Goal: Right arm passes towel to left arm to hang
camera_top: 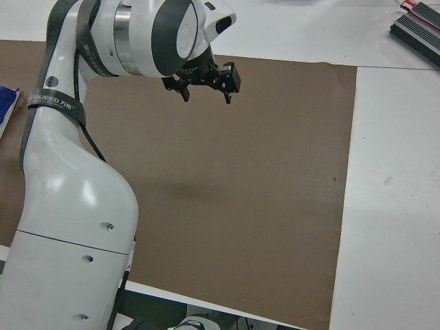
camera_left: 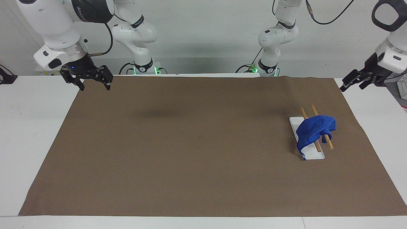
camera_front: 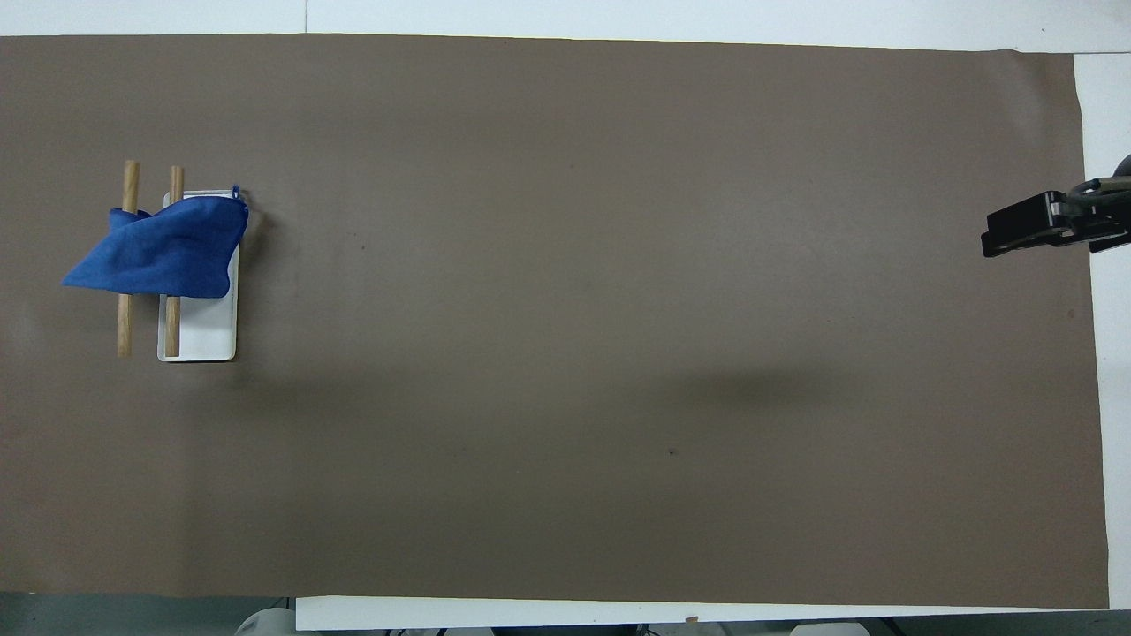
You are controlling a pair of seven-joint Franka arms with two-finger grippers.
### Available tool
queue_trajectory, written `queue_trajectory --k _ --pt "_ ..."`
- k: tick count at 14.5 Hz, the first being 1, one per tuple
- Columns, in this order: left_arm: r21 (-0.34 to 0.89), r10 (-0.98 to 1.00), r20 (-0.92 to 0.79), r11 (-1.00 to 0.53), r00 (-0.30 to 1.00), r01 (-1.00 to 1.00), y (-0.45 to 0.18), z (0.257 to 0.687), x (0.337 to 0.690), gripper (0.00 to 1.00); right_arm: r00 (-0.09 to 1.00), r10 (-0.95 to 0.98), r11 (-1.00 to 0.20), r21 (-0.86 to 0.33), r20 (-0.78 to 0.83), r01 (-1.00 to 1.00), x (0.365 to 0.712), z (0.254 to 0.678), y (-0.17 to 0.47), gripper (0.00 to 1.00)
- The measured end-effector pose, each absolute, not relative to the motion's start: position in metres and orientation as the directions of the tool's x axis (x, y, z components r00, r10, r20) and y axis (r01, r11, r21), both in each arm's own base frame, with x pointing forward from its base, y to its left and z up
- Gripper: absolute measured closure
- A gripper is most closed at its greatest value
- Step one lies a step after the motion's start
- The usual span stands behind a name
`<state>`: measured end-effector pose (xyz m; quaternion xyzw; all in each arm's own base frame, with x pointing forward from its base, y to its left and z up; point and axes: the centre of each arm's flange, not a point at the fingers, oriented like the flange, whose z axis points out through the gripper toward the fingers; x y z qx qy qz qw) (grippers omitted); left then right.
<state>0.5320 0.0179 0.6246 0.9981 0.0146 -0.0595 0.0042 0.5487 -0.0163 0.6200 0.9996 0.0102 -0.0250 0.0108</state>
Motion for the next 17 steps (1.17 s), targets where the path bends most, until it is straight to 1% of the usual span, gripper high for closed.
queue_trajectory --k 2,4,9,17 --pt "-0.024 -0.009 -0.175 -1.0 0.985 -0.014 -0.021 0.624 0.525 0.0 0.999 0.02 -1.0 0.021 -0.05 0.021 0.549 0.62 -0.016 0.0" --pt "-0.042 -0.031 -0.199 -0.998 0.98 -0.04 -0.042 0.622 0.522 0.0 0.999 0.02 -1.0 0.021 -0.05 0.021 0.549 0.62 -0.016 0.0" --pt "0.029 0.016 -0.217 -0.999 0.976 0.023 -0.013 0.613 0.529 0.0 0.999 0.02 -1.0 0.021 -0.05 0.021 0.549 0.62 -0.016 0.0" --pt "0.031 -0.015 -0.214 -0.999 0.977 -0.009 -0.03 0.612 0.528 0.0 0.999 0.02 -1.0 0.021 -0.05 0.021 0.549 0.62 -0.016 0.0"
